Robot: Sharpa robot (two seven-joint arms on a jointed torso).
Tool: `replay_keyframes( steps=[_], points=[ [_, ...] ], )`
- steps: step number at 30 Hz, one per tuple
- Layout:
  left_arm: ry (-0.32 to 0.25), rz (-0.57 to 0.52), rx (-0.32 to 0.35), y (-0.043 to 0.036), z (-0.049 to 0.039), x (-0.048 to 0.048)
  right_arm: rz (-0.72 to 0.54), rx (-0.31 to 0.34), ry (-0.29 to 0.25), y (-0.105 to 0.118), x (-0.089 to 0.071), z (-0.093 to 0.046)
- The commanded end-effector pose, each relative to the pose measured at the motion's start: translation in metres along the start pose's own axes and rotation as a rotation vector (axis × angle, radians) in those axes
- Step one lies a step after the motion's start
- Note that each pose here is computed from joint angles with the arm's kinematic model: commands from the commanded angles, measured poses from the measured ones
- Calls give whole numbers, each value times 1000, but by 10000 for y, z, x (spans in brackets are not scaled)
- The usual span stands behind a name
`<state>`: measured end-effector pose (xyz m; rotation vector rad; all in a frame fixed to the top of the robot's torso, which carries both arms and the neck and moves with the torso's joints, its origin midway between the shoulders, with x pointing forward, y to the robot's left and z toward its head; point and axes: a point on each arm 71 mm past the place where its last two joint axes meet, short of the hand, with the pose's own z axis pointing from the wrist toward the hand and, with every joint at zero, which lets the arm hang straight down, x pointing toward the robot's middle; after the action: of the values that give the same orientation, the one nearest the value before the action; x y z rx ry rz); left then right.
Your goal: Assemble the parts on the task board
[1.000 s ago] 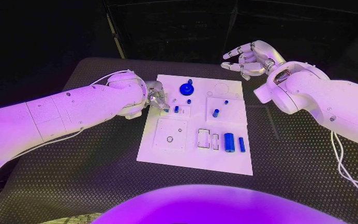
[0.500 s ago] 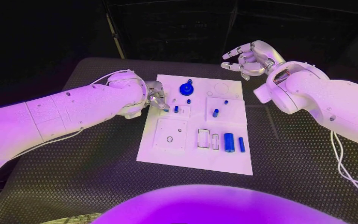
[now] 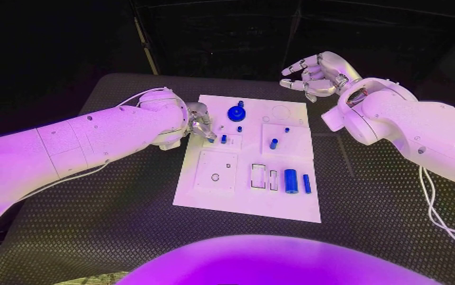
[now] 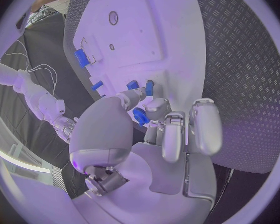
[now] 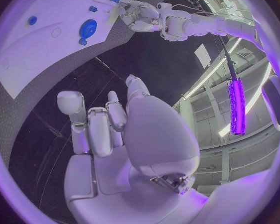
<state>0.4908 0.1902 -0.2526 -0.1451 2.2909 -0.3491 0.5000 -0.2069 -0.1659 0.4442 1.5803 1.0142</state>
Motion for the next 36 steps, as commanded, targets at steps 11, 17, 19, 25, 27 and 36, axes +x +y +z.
replay_keyframes(
  steps=[11, 17, 19, 25, 27, 36],
  points=[
    [88, 24, -5, -31, 55, 109, 5, -13, 11, 30, 19, 11],
    [88, 25, -7, -31, 65, 105, 5, -14, 11, 33, 25, 16],
    [89, 25, -8, -29, 67, 103, 6, -14, 11, 33, 25, 17],
    [91, 26, -12, -12, 72, 97, 5, -14, 11, 32, 25, 18],
    [90, 25, -15, -4, 74, 93, 5, -14, 10, 32, 24, 18],
    [64, 9, -21, 17, 89, 64, 7, -15, 6, 31, 22, 20]
  ],
)
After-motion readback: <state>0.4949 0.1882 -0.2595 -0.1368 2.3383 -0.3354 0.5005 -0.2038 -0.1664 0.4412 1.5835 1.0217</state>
